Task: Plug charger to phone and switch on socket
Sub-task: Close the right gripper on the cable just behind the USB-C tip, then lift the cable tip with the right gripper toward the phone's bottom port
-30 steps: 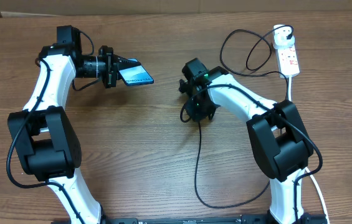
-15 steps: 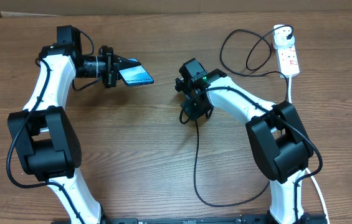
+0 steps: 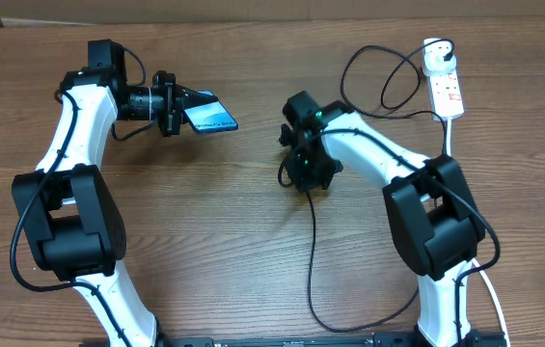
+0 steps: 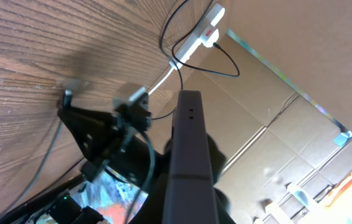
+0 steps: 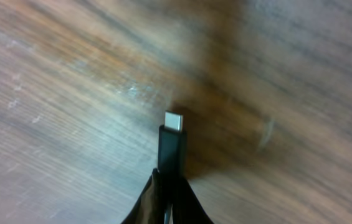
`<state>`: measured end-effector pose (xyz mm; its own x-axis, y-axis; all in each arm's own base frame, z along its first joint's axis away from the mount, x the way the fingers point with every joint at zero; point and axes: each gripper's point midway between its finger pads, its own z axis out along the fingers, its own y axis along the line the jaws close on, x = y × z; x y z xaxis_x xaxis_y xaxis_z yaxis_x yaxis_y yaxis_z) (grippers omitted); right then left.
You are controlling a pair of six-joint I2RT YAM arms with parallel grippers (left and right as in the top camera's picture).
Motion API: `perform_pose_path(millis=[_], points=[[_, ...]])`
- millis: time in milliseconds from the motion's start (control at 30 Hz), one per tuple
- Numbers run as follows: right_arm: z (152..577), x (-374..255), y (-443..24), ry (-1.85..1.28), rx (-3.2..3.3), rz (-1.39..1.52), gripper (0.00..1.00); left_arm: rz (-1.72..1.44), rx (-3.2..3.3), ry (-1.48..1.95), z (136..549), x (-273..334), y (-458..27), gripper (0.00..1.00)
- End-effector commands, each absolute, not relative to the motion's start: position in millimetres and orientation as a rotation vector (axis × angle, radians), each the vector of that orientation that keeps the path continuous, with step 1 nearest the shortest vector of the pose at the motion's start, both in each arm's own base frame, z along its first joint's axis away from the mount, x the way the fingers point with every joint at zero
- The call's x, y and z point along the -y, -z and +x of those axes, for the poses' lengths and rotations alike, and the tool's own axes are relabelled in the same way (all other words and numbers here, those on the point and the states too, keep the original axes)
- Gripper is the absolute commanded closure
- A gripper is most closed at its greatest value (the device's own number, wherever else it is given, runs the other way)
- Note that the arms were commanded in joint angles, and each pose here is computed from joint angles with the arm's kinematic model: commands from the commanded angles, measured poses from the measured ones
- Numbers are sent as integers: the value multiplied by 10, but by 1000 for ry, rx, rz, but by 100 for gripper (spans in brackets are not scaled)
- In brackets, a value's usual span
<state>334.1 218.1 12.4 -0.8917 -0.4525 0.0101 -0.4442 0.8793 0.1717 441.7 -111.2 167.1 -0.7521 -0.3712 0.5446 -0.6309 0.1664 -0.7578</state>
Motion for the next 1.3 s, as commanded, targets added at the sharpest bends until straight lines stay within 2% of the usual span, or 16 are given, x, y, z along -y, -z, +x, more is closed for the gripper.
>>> perform_pose_path(millis=[0, 233, 500, 900, 1167, 1267], points=[[3492, -2434, -619, 610, 3007, 622, 96, 916, 2235, -1663, 4421, 1124, -1750, 96], [3352, -2624, -1448, 1097, 2880, 578, 96, 914, 2260, -1655, 4430, 1113, -1726, 96], [3050, -2764, -2130, 1411, 2739, 625, 96, 854, 2311, -1685, 4444, 1114, -1732, 96], [2559, -2966, -2440, 1542, 2503, 657, 96, 604, 2390, -1858, 4457, 1155, -1877, 96], [2273, -3217, -2512, 1568, 2397, 760, 96, 215, 2253, -2220, 4474, 1258, -2381, 96], [2218, -3289, -2518, 1571, 2384, 797, 96, 149, 2233, -2258, 4471, 1283, -2451, 96]])
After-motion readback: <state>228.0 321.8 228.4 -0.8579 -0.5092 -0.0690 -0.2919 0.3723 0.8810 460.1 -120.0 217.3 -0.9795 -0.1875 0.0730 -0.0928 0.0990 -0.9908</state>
